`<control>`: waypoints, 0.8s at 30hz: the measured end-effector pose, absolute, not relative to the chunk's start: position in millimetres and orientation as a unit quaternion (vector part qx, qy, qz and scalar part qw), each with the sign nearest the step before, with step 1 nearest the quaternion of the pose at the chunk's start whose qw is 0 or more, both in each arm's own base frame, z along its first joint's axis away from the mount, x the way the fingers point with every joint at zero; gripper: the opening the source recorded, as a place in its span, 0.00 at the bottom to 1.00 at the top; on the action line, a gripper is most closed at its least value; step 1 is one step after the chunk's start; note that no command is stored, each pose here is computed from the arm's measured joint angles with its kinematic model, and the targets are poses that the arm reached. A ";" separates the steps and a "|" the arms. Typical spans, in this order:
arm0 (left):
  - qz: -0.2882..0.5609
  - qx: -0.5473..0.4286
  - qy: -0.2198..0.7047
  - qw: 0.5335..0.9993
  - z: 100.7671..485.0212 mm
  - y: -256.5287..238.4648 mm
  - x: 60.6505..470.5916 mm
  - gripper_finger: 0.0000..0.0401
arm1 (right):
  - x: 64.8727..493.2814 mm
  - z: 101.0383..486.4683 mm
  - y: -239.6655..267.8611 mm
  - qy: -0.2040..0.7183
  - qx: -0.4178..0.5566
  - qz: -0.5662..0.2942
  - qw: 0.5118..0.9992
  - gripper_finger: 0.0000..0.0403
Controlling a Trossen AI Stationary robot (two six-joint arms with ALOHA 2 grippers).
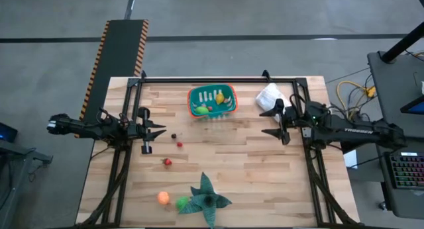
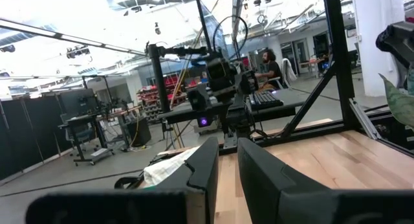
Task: Pick and placing Produce into tupperware
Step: Put the black cherry toy into the bin
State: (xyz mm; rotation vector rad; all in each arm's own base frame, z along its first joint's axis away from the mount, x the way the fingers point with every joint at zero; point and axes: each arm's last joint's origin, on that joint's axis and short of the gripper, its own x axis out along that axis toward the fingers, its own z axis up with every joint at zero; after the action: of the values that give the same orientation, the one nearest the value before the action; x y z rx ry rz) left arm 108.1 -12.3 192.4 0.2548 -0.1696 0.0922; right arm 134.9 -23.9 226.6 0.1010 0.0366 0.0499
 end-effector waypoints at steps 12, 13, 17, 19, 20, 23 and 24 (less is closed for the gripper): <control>0.046 0.127 -0.086 0.987 192.6 -12.2 108.0 0.11 | 111.7 177.8 -18.3 -0.044 0.086 0.030 0.995 0.81; 0.046 0.126 -0.087 0.987 192.8 -12.2 107.9 0.11 | 111.0 177.1 -18.2 -0.042 0.090 0.030 0.995 0.81; 0.047 0.125 -0.092 0.987 193.9 -12.2 107.6 0.11 | 110.4 176.9 -17.5 -0.041 0.092 0.032 0.994 0.81; 0.047 0.125 -0.092 0.987 194.0 -12.1 107.6 0.11 | 110.5 176.7 -17.6 -0.039 0.090 0.032 0.995 0.81; 0.047 0.125 -0.092 0.987 194.0 -12.2 107.6 0.11 | 110.7 176.6 -17.6 -0.039 0.090 0.032 0.995 0.81; 0.047 0.125 -0.093 0.987 194.0 -12.2 107.6 0.11 | 111.0 176.0 -17.7 -0.035 0.090 0.032 0.995 0.81; 0.047 0.125 -0.093 0.987 194.0 -12.2 107.6 0.11 | 111.0 176.2 -17.7 -0.036 0.088 0.031 0.995 0.81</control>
State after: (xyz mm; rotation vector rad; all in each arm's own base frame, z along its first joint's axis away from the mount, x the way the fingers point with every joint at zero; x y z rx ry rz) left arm 107.6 -12.2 194.0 0.2514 -0.1862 0.0947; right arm 111.0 -17.7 176.2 0.1773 -0.0725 0.0629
